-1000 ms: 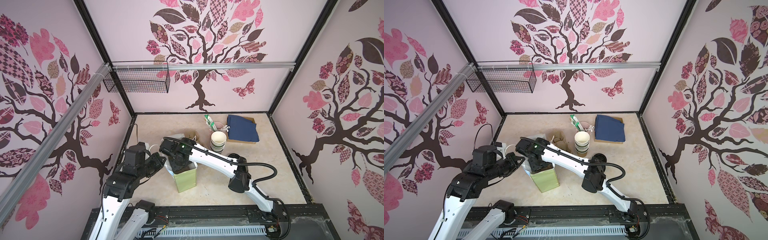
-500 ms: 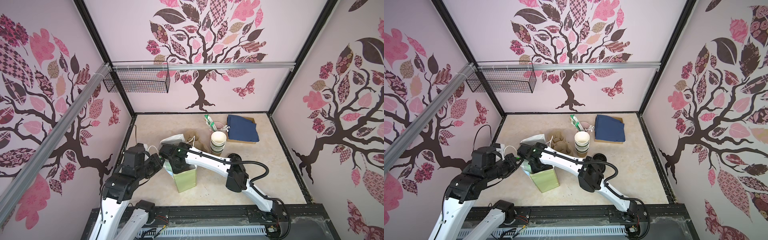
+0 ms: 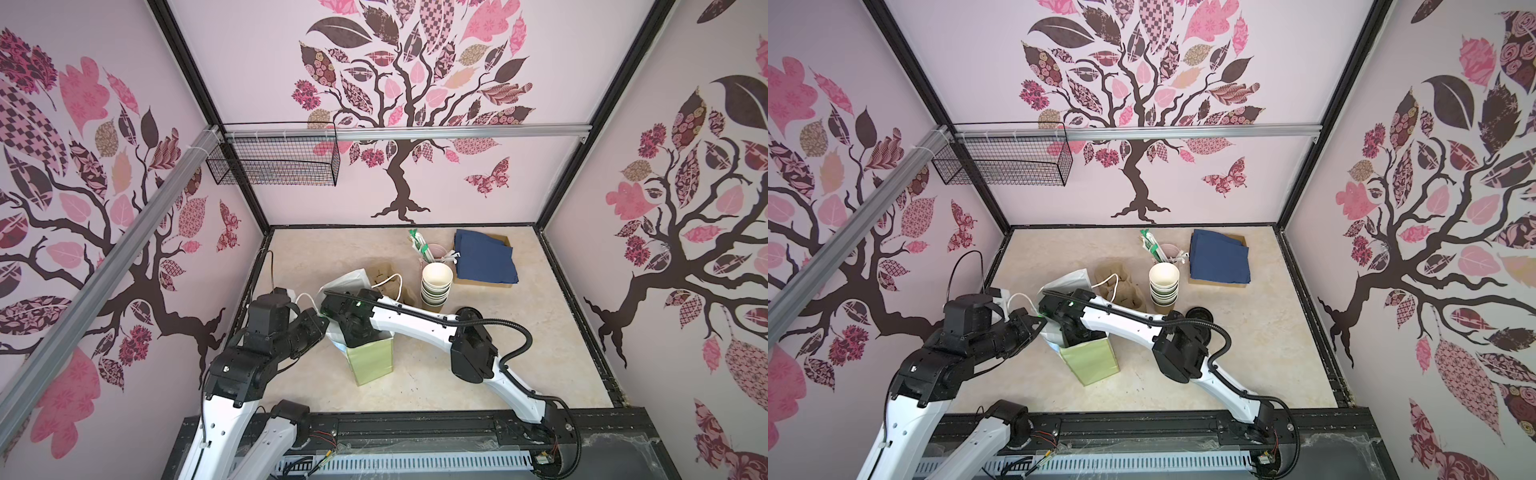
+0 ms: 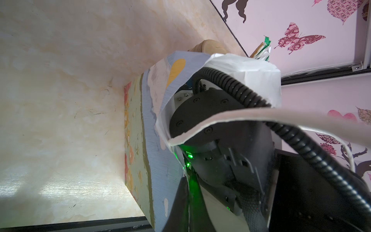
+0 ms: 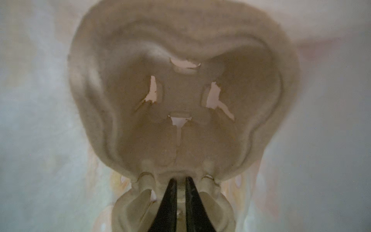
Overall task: Pack a coffee takeout order
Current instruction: Press the cup tray against the takeout bag.
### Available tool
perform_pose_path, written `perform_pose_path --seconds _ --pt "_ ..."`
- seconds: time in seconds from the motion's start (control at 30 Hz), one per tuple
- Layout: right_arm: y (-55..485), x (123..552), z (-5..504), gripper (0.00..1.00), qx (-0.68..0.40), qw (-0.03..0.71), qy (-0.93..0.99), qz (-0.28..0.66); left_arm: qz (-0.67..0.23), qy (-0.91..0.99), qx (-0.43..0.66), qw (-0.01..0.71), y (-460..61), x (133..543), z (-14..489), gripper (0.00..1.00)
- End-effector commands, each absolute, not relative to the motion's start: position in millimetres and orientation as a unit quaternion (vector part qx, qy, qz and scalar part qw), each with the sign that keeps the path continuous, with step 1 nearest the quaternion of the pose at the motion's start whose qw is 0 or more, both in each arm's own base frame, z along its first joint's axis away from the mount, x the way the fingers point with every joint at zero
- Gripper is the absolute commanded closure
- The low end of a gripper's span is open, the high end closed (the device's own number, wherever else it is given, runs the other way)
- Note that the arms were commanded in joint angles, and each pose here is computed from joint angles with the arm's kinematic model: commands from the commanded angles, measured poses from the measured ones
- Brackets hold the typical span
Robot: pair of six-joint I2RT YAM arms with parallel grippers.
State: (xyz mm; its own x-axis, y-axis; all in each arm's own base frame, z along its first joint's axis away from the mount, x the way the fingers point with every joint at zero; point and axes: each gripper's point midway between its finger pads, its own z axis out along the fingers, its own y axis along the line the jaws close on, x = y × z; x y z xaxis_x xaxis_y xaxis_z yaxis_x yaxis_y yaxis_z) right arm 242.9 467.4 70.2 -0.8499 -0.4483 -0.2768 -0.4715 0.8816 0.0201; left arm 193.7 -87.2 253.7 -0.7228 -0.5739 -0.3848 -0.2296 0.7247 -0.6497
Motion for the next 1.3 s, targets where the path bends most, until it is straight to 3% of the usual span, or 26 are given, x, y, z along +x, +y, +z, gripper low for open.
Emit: perform_pose_path --seconds 0.0,0.43,0.7,1.27 --pt "459.9 237.1 44.9 0.86 -0.249 0.113 0.962 0.017 -0.300 0.880 -0.209 0.304 -90.6 194.1 260.5 1.00" --pt "462.5 235.0 45.8 0.85 -0.255 0.106 0.961 0.022 -0.298 0.880 -0.205 0.307 -90.6 196.0 262.0 1.00" --pt "483.8 238.7 136.0 0.78 -0.237 0.158 0.952 0.111 -0.291 0.885 -0.200 0.304 -90.5 197.9 261.4 1.00" --pt "481.3 244.2 243.2 0.77 -0.203 0.234 0.932 0.189 -0.280 0.889 -0.195 0.305 -88.2 198.2 260.5 1.00"
